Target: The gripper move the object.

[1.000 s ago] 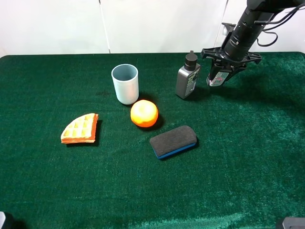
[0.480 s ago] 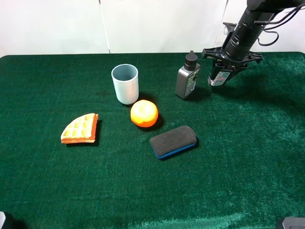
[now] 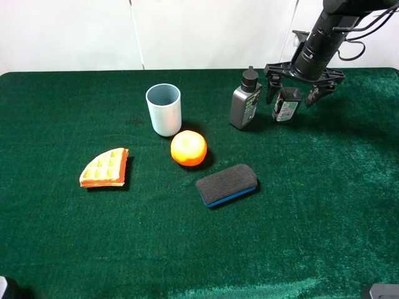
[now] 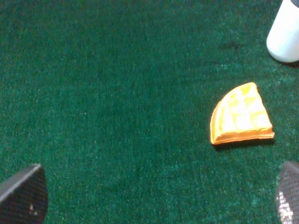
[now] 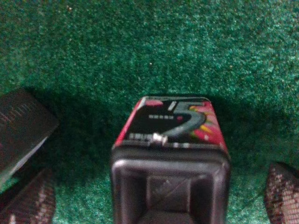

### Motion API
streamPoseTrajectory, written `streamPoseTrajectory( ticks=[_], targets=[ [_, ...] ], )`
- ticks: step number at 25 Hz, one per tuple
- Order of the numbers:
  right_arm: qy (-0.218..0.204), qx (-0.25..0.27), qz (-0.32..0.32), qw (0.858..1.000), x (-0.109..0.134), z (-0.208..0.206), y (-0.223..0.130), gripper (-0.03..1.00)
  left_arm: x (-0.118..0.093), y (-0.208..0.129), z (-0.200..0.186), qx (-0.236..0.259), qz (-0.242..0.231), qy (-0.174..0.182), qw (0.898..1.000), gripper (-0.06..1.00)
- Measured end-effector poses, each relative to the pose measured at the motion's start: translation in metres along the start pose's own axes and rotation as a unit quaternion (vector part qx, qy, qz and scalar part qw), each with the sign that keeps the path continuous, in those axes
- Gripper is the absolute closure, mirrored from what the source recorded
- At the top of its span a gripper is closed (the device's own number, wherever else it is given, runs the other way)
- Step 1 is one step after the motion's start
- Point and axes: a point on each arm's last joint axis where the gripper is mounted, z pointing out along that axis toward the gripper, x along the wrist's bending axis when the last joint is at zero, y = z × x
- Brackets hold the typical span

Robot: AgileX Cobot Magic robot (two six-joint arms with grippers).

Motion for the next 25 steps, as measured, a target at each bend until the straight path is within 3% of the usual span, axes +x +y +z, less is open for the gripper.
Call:
streamPoseTrajectory(
  ticks=[14, 25],
  targets=[
    [0.0, 0.027, -0.001, 1.0, 0.0, -0.004, -0.005, 0.27, 0.0, 0.0, 0.0, 0.0, 0.0, 0.0, 1.0, -0.05],
    [0.003, -0.007, -0.01, 1.0, 0.006, -0.059, -0.011, 0.27, 0.0, 0.0, 0.0, 0.0, 0.0, 0.0, 1.0, -0.05]
  ],
)
